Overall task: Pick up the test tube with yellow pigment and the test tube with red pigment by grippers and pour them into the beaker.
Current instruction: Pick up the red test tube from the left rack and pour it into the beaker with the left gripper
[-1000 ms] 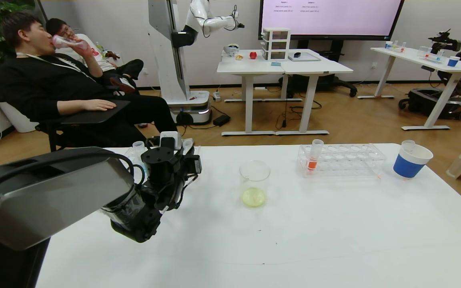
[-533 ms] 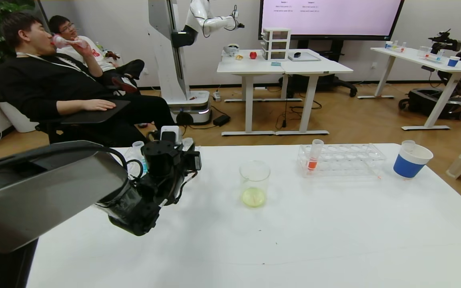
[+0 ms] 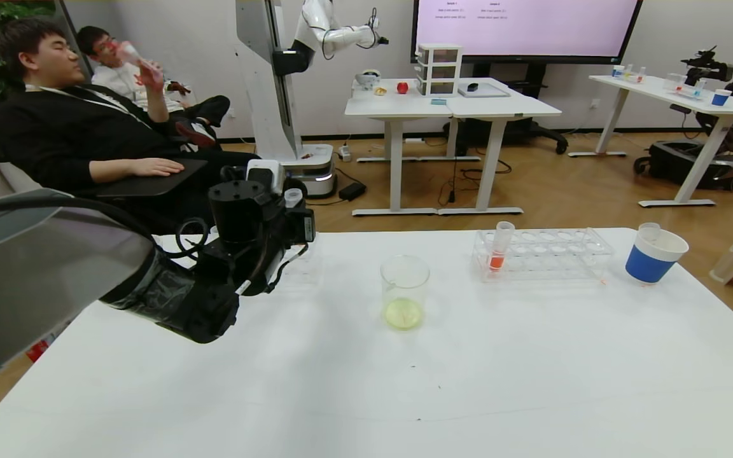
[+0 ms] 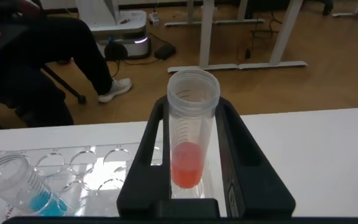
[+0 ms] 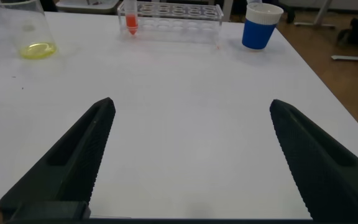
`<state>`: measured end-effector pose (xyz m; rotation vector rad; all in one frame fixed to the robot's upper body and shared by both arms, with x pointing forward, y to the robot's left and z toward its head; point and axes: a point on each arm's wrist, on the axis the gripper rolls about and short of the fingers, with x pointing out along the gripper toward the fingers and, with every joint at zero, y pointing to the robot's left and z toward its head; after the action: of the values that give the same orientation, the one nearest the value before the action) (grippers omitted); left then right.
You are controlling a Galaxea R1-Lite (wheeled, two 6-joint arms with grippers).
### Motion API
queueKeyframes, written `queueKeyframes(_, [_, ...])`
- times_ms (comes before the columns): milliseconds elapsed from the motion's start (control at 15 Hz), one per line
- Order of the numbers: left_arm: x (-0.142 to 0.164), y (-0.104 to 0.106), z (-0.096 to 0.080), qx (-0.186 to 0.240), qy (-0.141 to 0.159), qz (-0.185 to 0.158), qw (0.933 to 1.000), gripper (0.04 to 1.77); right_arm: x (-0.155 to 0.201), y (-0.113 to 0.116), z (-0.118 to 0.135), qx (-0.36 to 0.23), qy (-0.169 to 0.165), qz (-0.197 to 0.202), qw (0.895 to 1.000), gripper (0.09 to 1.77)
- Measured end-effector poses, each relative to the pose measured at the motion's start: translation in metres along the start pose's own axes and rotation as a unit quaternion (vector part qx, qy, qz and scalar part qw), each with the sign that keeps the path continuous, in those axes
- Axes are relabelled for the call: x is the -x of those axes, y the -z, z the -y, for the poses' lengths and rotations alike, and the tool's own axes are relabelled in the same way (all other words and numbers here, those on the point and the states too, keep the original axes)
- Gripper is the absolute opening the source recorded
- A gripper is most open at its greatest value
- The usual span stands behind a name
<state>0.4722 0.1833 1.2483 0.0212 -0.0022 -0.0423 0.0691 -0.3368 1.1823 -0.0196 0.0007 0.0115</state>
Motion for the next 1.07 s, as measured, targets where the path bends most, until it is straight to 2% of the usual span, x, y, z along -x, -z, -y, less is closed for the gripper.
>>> queueKeyframes(133, [0.001,-0.007,0.001,-0.032,0.014,0.011,0.9993,0.46,0.0,0.0,0.0,0.0,0.0,0.0,1.0,1.74])
queueKeyframes(200, [0.001,-0.011,0.002,-0.038,0.032,0.017,0.9986,0.46,0.0,0.0,0.0,0.0,0.0,0.0,1.0,1.74])
queueKeyframes(333, [0.005,-0.019,0.006,-0.042,0.078,0.031,0.9956,0.46,0.0,0.0,0.0,0.0,0.0,0.0,1.0,1.74])
queueKeyframes(467, [0.012,-0.025,0.014,-0.059,0.137,0.053,0.9874,0.46,0.0,0.0,0.0,0.0,0.0,0.0,1.0,1.74])
queueKeyframes(533, [0.016,-0.027,0.017,-0.075,0.165,0.07,0.981,0.46,0.0,0.0,0.0,0.0,0.0,0.0,1.0,1.74])
queueKeyframes(733, [0.028,-0.027,0.025,-0.148,0.248,0.132,0.9482,0.46,0.0,0.0,0.0,0.0,0.0,0.0,1.0,1.74])
queueKeyframes(1067, [0.039,-0.018,0.045,-0.251,0.297,0.17,0.9058,0.46,0.0,0.0,0.0,0.0,0.0,0.0,1.0,1.74])
